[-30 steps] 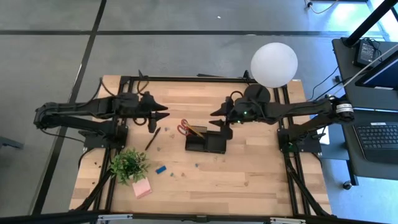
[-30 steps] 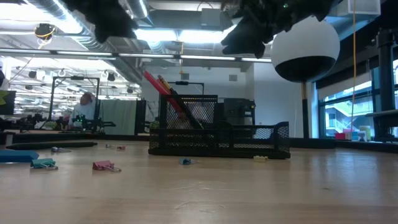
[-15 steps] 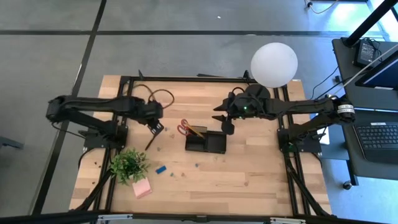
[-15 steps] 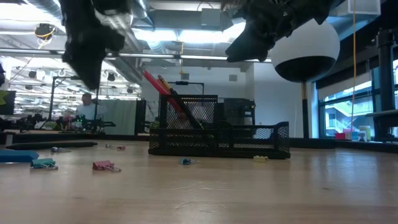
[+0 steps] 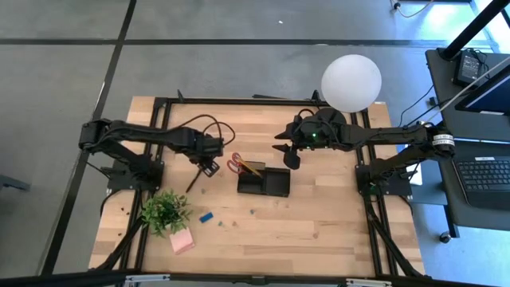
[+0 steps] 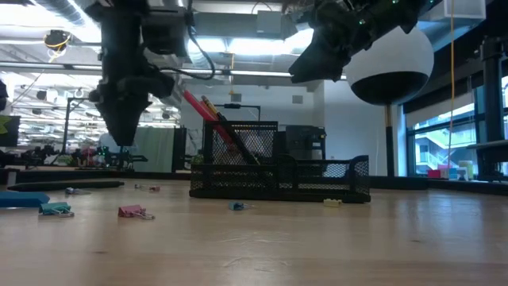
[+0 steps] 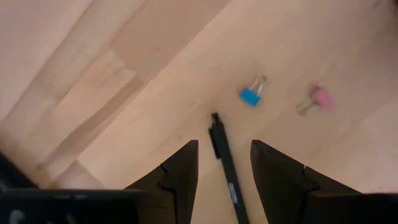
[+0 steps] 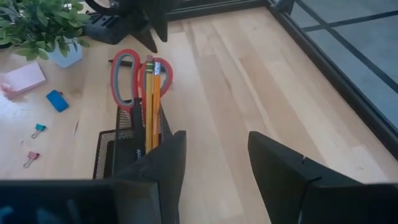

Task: Pick and place office supplies into organizer
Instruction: Put the black pen into the black desk organizer

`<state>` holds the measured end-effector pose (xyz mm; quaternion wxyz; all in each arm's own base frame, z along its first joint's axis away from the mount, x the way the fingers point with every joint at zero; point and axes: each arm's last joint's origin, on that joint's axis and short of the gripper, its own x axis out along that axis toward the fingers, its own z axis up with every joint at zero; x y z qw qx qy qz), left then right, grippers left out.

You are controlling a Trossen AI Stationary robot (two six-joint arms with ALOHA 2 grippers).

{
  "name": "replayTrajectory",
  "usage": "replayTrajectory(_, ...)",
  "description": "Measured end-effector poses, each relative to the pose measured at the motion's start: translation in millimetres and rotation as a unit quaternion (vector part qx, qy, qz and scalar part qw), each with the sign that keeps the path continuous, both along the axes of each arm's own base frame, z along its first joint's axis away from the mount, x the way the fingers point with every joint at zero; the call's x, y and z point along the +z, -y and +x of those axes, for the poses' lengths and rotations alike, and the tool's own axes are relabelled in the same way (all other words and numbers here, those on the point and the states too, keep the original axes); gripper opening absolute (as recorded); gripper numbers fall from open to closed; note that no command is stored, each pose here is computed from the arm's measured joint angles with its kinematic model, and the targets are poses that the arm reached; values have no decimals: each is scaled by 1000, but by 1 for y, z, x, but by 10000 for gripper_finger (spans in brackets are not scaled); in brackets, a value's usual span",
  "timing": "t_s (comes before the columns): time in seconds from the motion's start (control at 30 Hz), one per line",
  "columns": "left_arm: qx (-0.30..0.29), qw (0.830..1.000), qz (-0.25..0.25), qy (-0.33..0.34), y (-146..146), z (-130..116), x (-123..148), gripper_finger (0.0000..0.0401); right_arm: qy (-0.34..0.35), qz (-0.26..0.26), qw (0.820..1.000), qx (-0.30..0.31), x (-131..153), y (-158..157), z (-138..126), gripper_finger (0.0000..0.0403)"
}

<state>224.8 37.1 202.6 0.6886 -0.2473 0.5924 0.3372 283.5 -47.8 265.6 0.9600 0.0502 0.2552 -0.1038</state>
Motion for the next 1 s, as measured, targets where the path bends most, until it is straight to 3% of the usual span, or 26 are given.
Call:
replayTrajectory(0.17,19,1000,-18,-11,-10,-16,-21,141,-1,0,1000,0,0,0,0,178)
replayTrajectory(0.33,47,996,-59,52,-13,-25,-42,141,-3,1,1000,0,-1,0,0,178)
replayTrajectory(0.73,59,996,-51,53,-7,-25,-46,141,-3,-1,1000,1,0,0,0,178)
replayTrajectory(1.0,61,996,-63,17,-7,-21,-61,141,-2,-1,1000,1,0,0,0,178)
